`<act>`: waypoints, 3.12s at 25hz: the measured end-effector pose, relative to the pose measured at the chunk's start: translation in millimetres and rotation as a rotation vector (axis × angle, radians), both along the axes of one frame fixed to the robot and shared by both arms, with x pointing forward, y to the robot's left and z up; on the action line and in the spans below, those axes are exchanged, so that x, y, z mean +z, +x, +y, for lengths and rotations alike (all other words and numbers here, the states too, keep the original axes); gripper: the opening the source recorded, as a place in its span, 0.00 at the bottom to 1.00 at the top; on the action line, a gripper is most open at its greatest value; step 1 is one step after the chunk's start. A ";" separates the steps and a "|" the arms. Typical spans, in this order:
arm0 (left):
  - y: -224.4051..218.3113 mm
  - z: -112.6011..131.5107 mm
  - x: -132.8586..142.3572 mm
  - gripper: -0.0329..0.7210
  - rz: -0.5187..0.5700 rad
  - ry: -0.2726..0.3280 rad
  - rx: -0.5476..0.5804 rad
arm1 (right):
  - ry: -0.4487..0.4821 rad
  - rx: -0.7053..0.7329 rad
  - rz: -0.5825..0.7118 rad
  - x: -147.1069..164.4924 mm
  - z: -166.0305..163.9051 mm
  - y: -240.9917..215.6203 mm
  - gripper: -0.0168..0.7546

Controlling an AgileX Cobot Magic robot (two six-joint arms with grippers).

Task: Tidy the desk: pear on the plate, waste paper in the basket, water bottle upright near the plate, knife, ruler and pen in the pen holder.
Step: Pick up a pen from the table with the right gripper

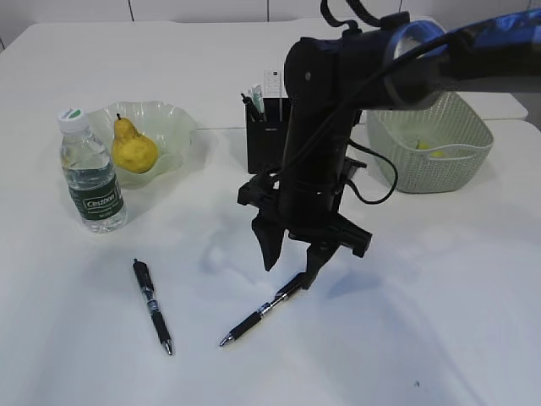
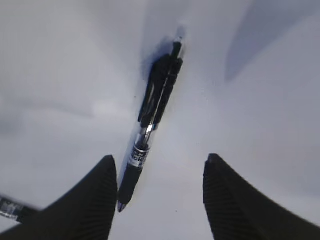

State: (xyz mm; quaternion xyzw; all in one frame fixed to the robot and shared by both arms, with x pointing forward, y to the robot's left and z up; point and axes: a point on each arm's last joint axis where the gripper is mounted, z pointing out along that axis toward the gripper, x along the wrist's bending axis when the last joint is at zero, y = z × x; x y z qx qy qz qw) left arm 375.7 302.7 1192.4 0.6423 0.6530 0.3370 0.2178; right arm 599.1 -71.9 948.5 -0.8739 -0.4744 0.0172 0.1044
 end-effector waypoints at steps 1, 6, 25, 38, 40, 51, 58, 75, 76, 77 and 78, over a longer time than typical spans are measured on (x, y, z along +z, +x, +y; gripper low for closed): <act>0.0 0.2 0.1 0.55 0.000 0.002 0.001 | 0.003 -0.009 0.016 -4.5 1.1 0.1 0.59; -0.5 1.2 -0.2 0.55 0.005 0.012 0.007 | -0.018 -0.003 0.065 -27.6 11.7 -4.1 0.59; -1.4 1.9 -1.0 0.55 0.019 0.017 0.013 | -0.045 -0.028 0.020 -44.9 18.6 -0.8 0.59; -1.4 2.0 -1.0 0.55 0.019 0.018 0.014 | -0.046 -0.041 0.002 -45.1 18.6 0.9 0.59; -1.4 2.0 -1.0 0.55 0.019 0.018 0.014 | -0.046 -0.044 -0.002 -45.2 18.7 1.3 0.59; -1.4 2.0 -1.0 0.55 0.019 0.018 0.014 | -0.053 -0.068 -0.003 -45.3 18.3 1.8 0.59; -1.4 2.0 -1.0 0.55 0.019 0.018 0.014 | -0.061 -0.070 -0.008 -45.4 17.6 2.1 0.59; -1.4 2.0 -1.0 0.55 0.019 0.018 0.014 | -0.098 -0.076 -0.024 -45.9 14.3 3.5 0.59; -1.4 2.0 -1.0 0.55 0.019 0.018 0.014 | -0.102 -0.075 -0.027 -46.0 13.9 3.7 0.59; -1.4 2.0 -1.0 0.55 0.019 0.018 0.014 | -0.104 -0.074 -0.029 -46.0 13.7 3.9 0.59; -1.4 2.0 -1.0 0.55 0.019 0.018 0.014 | -0.106 -0.072 -0.029 -46.1 13.5 3.9 0.59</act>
